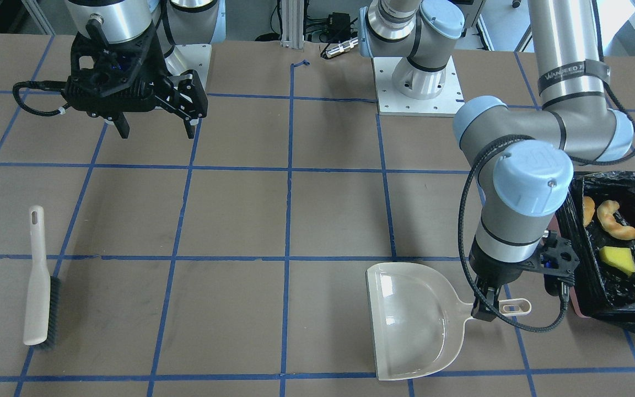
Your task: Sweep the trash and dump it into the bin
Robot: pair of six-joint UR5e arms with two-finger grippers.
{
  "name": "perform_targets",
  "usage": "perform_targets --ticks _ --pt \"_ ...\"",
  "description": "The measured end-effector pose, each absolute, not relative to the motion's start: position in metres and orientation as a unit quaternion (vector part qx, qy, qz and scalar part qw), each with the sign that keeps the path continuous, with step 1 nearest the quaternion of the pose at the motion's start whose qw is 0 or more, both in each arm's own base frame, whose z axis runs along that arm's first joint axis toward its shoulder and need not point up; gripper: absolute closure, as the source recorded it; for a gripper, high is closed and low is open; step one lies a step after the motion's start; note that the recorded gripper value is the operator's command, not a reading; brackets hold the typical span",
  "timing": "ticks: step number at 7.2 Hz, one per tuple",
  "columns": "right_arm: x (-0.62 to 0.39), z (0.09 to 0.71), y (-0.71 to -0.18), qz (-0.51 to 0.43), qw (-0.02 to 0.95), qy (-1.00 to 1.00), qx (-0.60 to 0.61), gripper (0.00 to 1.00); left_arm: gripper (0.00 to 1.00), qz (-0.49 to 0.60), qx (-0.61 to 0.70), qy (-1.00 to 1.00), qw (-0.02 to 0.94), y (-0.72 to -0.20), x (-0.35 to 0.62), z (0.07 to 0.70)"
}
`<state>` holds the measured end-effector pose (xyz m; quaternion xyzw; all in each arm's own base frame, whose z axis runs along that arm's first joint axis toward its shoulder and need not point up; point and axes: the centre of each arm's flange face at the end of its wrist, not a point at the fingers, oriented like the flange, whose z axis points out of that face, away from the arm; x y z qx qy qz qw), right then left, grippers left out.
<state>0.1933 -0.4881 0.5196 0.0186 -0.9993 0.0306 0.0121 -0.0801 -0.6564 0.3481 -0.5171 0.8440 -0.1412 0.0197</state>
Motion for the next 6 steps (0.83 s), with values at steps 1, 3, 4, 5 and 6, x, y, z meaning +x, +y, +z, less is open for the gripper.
perform_targets --ticks 1,3,4,5,6 --pt "0.193 0.521 -0.486 0.03 0.013 -0.999 0.019 0.0 0.0 -0.153 -0.423 0.893 0.028 -0.652 -0.082 0.376" --pt "0.193 0.523 -0.485 0.031 0.014 -0.999 0.019 0.0 0.0 -0.169 -0.27 0.947 0.046 -0.637 -0.086 0.419" --pt "0.193 0.523 -0.485 0.031 0.014 -0.999 0.019 0.0 0.0 -0.162 -0.222 0.96 0.05 -0.629 -0.089 0.431" --pt "0.193 0.523 -0.485 0.031 0.014 -0.999 0.019 0.0 0.0 -0.143 -0.187 0.971 0.042 -0.62 -0.095 0.44" --pt "0.192 0.522 -0.485 0.031 0.014 -0.999 0.019 0.0 0.0 -0.115 -0.159 0.98 0.029 -0.608 -0.103 0.446"
